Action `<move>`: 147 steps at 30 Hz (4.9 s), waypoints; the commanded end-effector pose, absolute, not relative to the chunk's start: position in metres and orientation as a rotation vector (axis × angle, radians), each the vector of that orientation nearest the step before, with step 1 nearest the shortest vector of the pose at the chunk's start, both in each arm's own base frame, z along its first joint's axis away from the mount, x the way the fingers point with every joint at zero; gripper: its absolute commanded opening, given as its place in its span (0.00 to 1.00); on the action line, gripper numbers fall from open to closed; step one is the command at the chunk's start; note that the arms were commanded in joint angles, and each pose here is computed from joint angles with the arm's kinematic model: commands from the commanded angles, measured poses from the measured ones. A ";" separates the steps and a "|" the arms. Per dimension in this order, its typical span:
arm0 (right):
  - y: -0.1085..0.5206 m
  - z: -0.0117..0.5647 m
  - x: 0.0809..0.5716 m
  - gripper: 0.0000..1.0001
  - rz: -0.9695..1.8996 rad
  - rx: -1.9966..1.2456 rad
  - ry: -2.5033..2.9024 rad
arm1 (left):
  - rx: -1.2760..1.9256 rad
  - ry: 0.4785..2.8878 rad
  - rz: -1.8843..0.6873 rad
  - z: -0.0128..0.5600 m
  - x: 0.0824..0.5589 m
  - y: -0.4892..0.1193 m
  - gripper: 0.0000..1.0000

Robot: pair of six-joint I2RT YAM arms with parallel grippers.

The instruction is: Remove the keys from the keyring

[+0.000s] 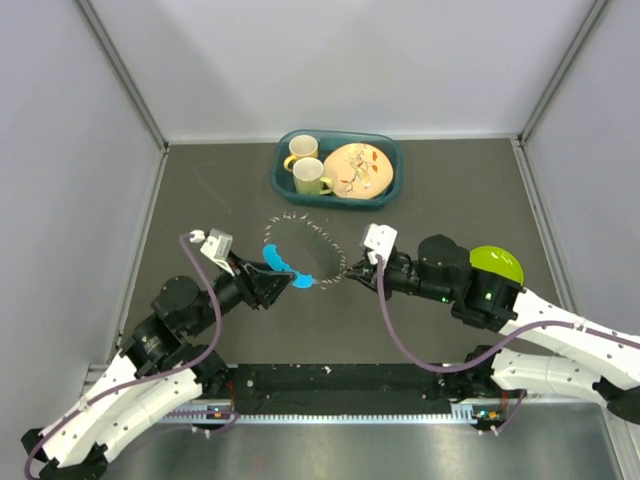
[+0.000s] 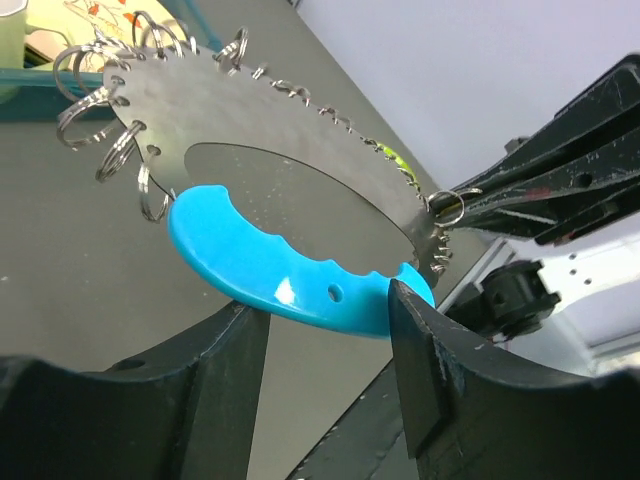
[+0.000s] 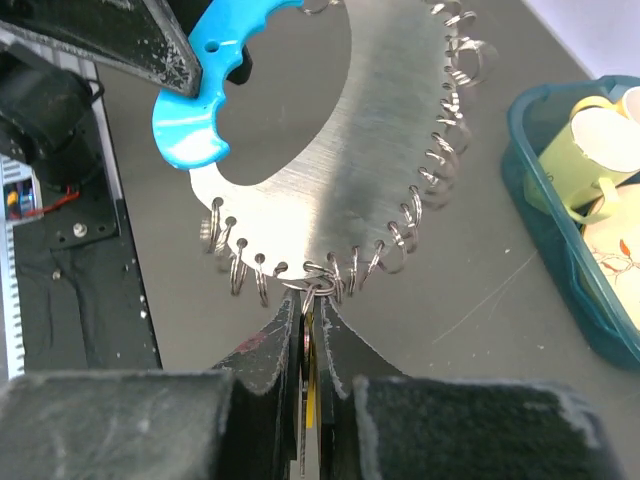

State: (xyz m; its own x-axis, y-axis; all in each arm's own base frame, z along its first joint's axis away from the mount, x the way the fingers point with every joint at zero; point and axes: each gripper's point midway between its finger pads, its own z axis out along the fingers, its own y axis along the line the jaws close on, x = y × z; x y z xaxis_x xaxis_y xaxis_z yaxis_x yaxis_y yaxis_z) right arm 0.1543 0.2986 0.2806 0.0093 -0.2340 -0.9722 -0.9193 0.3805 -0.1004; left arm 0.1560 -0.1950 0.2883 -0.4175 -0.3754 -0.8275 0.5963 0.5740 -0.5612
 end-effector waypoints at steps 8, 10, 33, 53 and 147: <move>0.301 0.294 0.140 0.00 0.722 -1.309 1.421 | 0.571 1.685 -0.896 0.303 0.149 -0.198 0.52; 0.301 0.294 0.142 0.00 0.706 -1.319 1.430 | 0.558 1.673 -0.891 0.310 0.150 -0.197 0.52; 0.310 0.325 0.147 0.00 0.788 -1.275 1.400 | 0.501 1.550 -1.059 0.309 0.110 -0.180 0.71; 0.315 0.314 0.078 0.00 1.007 -1.612 1.123 | 1.049 1.231 -1.277 0.336 0.085 -0.253 0.61; 0.254 0.312 0.174 0.00 -0.106 -1.921 1.100 | 0.905 1.364 -1.258 0.305 0.154 -0.299 0.48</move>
State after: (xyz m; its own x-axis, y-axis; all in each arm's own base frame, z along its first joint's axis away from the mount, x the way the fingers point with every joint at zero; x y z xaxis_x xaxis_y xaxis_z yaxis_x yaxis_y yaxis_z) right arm 0.1649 0.2517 0.2786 0.5330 -0.7486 -0.3943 -0.7525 -0.2064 -0.6254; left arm 0.1421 -0.3032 0.2865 -0.2655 -0.0432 -0.9632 0.9566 0.1126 -0.2687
